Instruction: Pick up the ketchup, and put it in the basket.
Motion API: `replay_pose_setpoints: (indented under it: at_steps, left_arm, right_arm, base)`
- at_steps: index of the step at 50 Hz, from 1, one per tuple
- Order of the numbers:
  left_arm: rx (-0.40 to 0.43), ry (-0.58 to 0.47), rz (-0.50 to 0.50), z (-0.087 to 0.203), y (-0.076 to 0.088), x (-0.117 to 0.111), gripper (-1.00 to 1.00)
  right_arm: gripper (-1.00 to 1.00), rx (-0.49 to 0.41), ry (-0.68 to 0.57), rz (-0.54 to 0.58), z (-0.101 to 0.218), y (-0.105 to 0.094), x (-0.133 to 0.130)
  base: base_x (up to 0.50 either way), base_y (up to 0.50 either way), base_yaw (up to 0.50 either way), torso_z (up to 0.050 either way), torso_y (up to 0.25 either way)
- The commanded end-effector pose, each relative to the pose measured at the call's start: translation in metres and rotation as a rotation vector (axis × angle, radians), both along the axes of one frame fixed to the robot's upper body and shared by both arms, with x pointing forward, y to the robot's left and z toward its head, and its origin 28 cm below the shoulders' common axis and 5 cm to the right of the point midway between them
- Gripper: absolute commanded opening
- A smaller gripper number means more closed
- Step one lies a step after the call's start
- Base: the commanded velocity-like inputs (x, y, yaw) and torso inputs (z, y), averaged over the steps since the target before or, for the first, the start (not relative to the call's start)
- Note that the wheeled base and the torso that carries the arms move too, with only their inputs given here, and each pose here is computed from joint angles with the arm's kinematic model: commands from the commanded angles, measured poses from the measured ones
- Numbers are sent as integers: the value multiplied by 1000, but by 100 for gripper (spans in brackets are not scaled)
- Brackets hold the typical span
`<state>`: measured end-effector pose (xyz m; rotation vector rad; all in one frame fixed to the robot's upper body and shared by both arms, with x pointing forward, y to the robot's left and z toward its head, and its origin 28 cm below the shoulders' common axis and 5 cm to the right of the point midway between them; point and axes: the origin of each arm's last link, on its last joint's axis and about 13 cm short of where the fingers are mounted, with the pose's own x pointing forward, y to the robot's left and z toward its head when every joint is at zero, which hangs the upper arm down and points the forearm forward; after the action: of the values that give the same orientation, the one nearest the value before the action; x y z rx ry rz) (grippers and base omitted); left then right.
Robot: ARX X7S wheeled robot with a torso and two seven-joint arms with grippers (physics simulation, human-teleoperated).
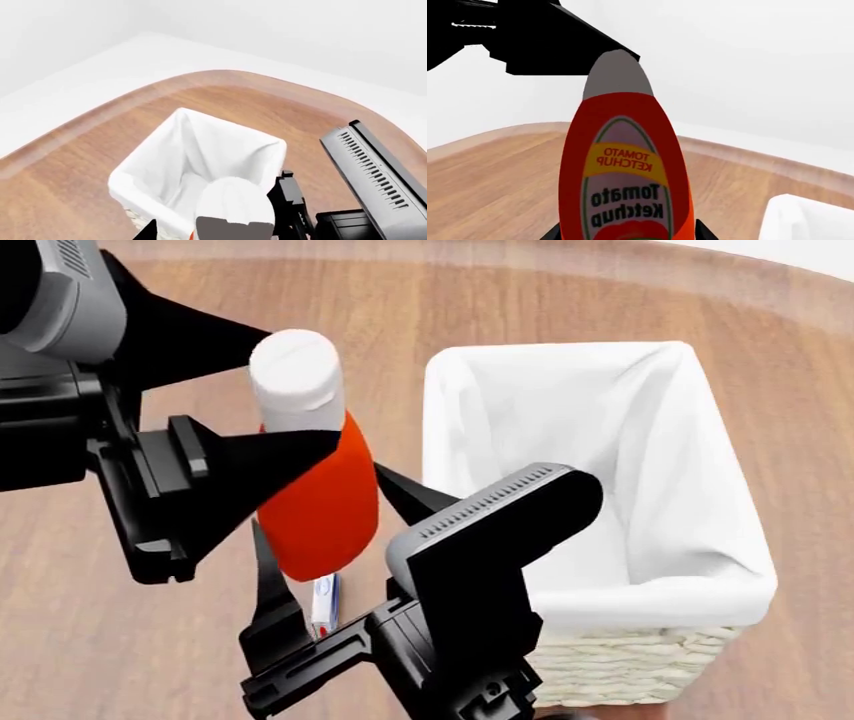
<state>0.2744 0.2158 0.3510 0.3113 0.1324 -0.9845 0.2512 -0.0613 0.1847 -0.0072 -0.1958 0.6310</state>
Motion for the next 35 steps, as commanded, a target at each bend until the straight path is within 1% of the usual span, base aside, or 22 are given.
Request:
replay_pose_setpoints:
  at_steps: [1,9,17,21,25,28,30,32,34,35]
  left_arm:
    - [-16,5,16,-1,1,1,100]
    - [-21,13,10,-4,2,-1,100]
    - [-24,14,18,-15,5,-3,100]
    - [-40,-16,20,-15,7,-7,100]
    - [-66,-50,54,-14,11,-8,100]
    - [-71,-65,59,-13,14,-11,100]
    - [-74,-93,90,-11,17,-14,100]
    - [-95,-109,110,-9,19,-16,100]
    - [-135,-147,122,-7,21,-20,100]
    - [-131,-150,150,-8,21,-20,100]
  right_arm:
    - [-100,-2,-19,5,4,0,-1]
    - [-100,6,-17,-5,4,-3,1]
    - [-100,12,-23,-26,8,-7,3]
    - [-100,15,-24,-37,8,-11,4]
    - [-100,20,-23,-52,8,-14,6]
    - [-100,18,-22,-59,9,-15,6]
    - [-100,17,-23,-65,9,-16,6]
    - [-100,17,-24,-70,10,-18,7]
    - [-100,17,-25,-80,10,-20,8]
    - [-100,19,-25,-83,11,-20,8]
  base:
    - [0,0,0,0,0]
    - [0,0,0,0,1]
    - [0,0,0,1,0]
    - [0,0,0,0,0]
    - [0,0,0,0,0]
    - [0,0,0,0,0]
    - [0,0,0,0,0]
    - [0,0,0,0,0]
    - [0,0,0,0,0]
    - [0,0,0,0,0]
